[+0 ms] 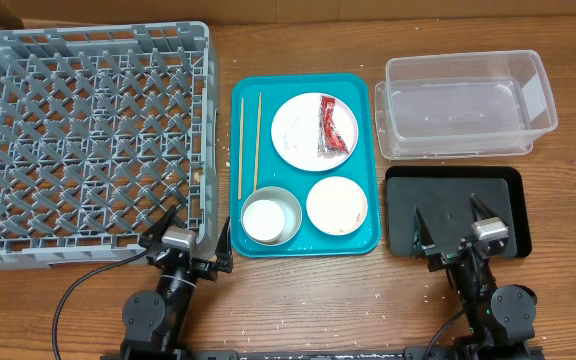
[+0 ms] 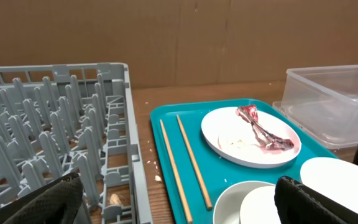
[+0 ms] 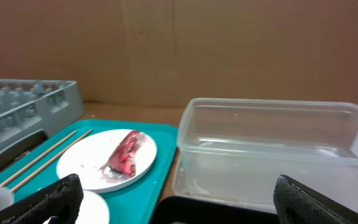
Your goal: Sort waste into correct bins and load items into the dishwasher
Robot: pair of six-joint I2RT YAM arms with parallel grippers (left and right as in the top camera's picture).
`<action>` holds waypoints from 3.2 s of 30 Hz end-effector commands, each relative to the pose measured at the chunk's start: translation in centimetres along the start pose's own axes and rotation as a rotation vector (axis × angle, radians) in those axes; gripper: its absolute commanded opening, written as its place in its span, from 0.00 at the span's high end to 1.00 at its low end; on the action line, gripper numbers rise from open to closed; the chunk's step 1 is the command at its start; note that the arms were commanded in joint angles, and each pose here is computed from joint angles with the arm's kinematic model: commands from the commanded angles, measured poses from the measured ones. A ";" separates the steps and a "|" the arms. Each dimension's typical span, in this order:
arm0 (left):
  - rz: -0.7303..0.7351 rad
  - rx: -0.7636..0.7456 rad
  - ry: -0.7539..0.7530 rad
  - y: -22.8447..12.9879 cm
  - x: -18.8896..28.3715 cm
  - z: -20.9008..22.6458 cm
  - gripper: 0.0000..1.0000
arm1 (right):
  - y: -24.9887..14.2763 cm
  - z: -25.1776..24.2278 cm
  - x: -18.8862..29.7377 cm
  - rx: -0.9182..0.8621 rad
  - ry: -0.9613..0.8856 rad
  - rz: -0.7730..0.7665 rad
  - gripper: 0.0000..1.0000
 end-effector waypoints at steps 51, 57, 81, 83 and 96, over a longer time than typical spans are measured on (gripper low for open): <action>0.843 0.434 -0.029 18.4 -5.0 -3.9 0.00 | 9.9 9.4 -19.2 -0.254 0.293 1.047 0.05; 0.971 0.477 -0.035 16.3 -6.2 -4.0 0.00 | 2.9 11.0 -24.8 -0.154 0.195 1.054 0.36; 0.571 0.169 -0.220 22.6 5.4 -6.6 0.00 | 3.5 9.5 -25.6 -0.155 0.093 1.046 0.96; 0.590 0.174 -0.216 22.4 5.5 -6.5 0.00 | 5.9 8.7 -25.0 -0.215 0.063 0.992 0.96; 0.610 0.179 -0.213 22.1 5.5 -6.5 0.00 | 3.5 -2.5 -25.2 -0.246 -0.263 1.032 0.68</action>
Point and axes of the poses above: each gripper's point midway between its finger pads, its own x axis back along the fingers, its own z axis along the line the jaws close on, y = z × x, the point moved 7 cm from there along x, back along the fingers, and after that the axes turned 4 degrees about x, right-handed, at the moved point
